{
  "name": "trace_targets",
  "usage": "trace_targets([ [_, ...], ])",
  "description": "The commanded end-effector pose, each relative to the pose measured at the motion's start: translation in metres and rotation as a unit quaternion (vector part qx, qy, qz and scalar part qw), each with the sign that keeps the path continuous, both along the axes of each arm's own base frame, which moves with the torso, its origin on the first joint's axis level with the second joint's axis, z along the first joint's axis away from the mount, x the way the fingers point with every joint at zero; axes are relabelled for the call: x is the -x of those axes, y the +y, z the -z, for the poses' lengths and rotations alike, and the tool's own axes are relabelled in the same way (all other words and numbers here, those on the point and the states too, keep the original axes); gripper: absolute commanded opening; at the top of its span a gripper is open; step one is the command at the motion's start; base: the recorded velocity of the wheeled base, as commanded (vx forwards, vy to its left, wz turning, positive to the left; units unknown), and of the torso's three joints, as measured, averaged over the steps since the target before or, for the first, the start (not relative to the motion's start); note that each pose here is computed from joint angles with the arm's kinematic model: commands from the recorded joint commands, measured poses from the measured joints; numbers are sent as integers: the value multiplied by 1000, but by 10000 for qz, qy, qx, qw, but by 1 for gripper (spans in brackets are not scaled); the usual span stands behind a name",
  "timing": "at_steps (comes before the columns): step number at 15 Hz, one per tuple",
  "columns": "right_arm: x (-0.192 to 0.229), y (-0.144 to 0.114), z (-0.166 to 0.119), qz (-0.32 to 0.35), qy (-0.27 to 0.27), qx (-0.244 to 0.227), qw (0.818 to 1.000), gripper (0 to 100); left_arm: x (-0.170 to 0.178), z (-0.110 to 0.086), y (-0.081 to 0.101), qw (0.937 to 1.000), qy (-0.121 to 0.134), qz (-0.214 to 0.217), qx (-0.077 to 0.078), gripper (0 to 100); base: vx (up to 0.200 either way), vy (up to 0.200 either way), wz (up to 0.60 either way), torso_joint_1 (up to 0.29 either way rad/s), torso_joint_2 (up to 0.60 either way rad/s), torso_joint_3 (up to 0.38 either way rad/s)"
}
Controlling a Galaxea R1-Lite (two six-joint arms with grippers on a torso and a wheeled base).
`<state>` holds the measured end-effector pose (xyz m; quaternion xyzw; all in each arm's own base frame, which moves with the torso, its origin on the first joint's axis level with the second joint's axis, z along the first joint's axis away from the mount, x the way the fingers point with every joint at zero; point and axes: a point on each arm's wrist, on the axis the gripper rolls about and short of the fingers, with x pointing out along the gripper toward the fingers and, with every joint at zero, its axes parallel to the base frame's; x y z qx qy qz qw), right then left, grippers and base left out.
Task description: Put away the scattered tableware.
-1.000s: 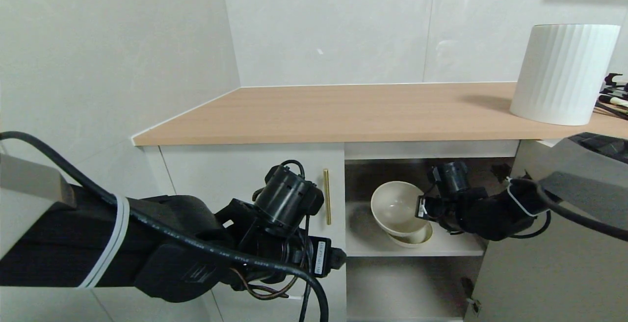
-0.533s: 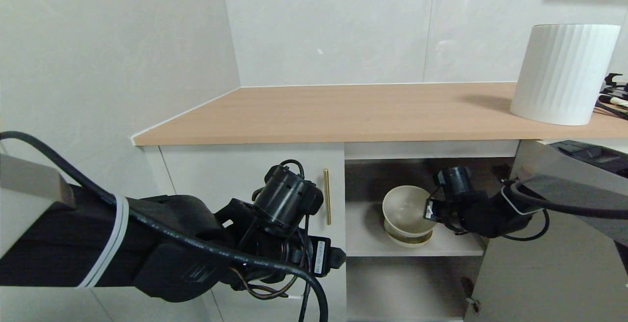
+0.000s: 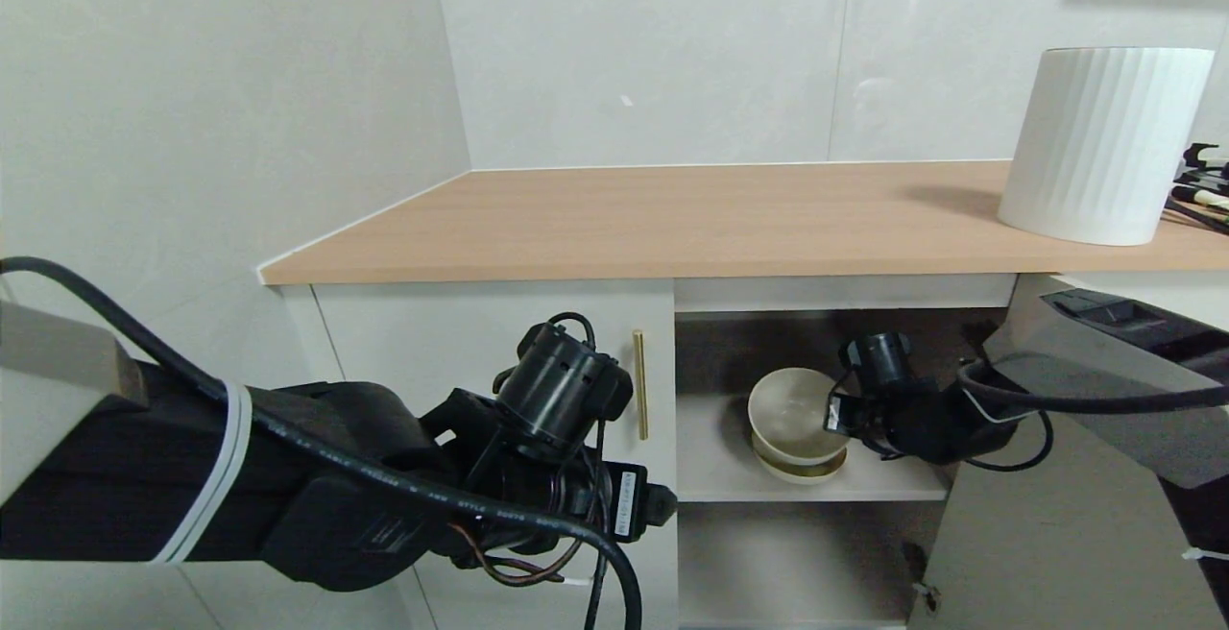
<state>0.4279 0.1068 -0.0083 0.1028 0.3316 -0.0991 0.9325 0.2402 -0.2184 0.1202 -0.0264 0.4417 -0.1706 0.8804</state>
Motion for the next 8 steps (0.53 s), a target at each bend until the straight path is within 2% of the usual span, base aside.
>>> trace_targets([
  [1, -4, -2, 6, 44, 18, 19, 10000, 0, 0, 0, 0, 10000, -1, -5, 2, 100, 0, 0, 0, 0, 0, 0],
  [8, -3, 0, 14, -34, 102, 102, 9999, 0, 0, 0, 0, 10000, -1, -5, 2, 100, 0, 0, 0, 0, 0, 0],
])
